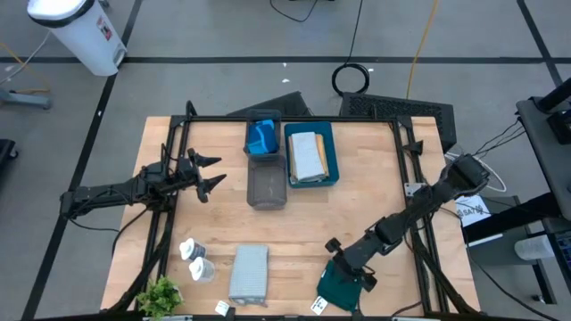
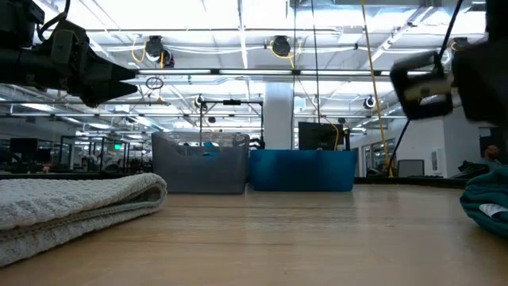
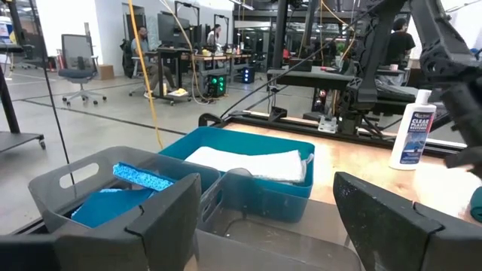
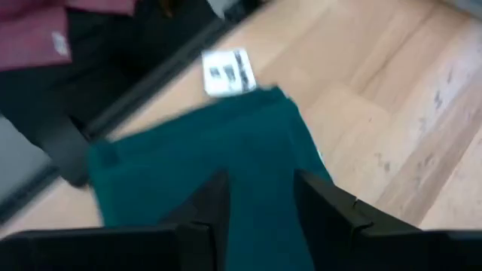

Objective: Pick & Place Kitchen Items
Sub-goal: Put the green towel into the blue bin

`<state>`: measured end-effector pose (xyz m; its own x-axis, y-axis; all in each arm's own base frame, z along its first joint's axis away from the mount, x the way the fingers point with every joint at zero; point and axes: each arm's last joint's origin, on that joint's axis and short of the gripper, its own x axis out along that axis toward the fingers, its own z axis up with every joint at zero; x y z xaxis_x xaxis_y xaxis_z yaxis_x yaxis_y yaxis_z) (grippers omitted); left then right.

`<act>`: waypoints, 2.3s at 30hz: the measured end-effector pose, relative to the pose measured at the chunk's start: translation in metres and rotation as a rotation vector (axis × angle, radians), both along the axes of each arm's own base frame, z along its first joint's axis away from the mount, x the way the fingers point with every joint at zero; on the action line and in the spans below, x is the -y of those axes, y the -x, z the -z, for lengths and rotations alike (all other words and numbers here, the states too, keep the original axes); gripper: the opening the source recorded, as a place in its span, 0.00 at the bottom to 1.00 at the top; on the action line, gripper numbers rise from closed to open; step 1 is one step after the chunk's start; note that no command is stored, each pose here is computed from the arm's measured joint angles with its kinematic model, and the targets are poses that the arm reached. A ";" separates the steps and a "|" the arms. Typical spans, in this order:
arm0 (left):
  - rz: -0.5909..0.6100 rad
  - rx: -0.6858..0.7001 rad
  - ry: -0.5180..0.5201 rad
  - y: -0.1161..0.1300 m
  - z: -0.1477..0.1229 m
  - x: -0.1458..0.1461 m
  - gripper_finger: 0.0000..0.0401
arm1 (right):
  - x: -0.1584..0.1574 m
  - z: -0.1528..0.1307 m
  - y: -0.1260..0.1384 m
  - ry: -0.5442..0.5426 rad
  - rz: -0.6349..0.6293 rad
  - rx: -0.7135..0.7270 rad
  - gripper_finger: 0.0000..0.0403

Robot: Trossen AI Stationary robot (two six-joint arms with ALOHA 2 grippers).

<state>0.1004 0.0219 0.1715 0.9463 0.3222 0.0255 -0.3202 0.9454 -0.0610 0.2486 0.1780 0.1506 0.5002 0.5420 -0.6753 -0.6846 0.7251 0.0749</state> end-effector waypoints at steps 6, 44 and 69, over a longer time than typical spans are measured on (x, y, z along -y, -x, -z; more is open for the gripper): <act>0.000 0.000 0.000 0.000 0.000 0.000 0.77 | 0.009 0.023 -0.006 0.064 0.032 -0.090 0.22; 0.000 0.000 0.000 0.000 0.000 0.000 0.77 | 0.106 -0.061 0.010 -0.181 0.688 -0.233 0.41; 0.000 0.000 0.000 0.000 0.000 0.000 0.77 | 0.130 0.031 0.000 -0.507 0.713 -0.503 0.64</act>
